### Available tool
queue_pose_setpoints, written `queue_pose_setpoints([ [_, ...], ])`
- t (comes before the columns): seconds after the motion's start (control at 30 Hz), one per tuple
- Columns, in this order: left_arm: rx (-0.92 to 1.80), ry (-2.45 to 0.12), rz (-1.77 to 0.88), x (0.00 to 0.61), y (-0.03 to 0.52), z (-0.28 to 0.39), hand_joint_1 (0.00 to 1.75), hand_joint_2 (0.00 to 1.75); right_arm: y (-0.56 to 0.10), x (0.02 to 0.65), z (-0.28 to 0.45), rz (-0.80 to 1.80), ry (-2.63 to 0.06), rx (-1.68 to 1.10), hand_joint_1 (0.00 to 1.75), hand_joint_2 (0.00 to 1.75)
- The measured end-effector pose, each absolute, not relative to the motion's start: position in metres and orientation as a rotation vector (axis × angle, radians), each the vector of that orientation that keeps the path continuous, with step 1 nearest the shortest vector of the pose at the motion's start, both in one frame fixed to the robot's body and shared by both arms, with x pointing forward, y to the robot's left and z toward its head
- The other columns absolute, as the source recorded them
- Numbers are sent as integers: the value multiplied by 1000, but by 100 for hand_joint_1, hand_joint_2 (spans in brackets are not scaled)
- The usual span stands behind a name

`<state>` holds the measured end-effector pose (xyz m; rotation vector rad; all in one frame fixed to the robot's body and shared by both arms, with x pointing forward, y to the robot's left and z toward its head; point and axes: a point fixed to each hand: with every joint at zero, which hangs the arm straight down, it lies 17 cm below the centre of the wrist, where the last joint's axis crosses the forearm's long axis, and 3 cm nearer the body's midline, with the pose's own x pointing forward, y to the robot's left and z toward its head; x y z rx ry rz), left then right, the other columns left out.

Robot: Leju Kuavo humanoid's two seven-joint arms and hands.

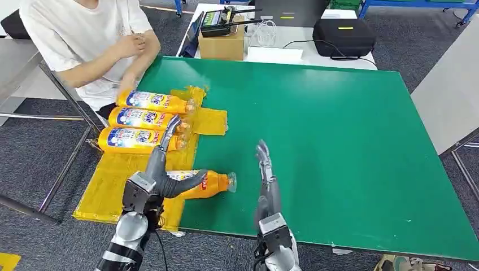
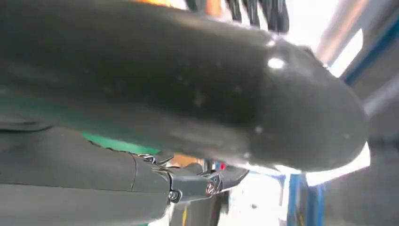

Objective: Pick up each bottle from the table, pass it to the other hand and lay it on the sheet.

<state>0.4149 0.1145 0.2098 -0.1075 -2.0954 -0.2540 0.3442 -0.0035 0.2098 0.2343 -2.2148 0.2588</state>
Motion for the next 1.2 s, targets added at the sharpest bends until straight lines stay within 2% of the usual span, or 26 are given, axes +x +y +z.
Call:
queue_pose_setpoints([
  [0.23, -272, -2064, -65, 407, 106, 227, 0, 175, -40, 343, 244, 116, -2314, 51, 0, 175],
  [0.67, -436, -1969, 79, 392, 93, 224, 0, 175, -65, 345, 231, -29, -2231, 56, 0, 175],
  [0.7, -424, -1963, 91, 391, 95, 221, 0, 175, -69, 348, 224, -60, -2187, 79, 0, 0],
  [0.77, -398, -1953, 112, 387, 101, 216, 0, 175, -81, 357, 208, -120, -2097, 96, 0, 0],
  [0.87, -367, -1939, 133, 382, 109, 209, 0, 175, -107, 368, 196, -166, -2041, -58, 0, 0],
  [1.17, -332, -1940, 144, 378, 118, 204, 0, 175, -142, 385, 189, -252, -1994, -248, 0, 0],
  [1.2, -330, -1941, 145, 378, 118, 204, 0, 175, -144, 387, 189, -251, -2000, -265, 0, 175],
])
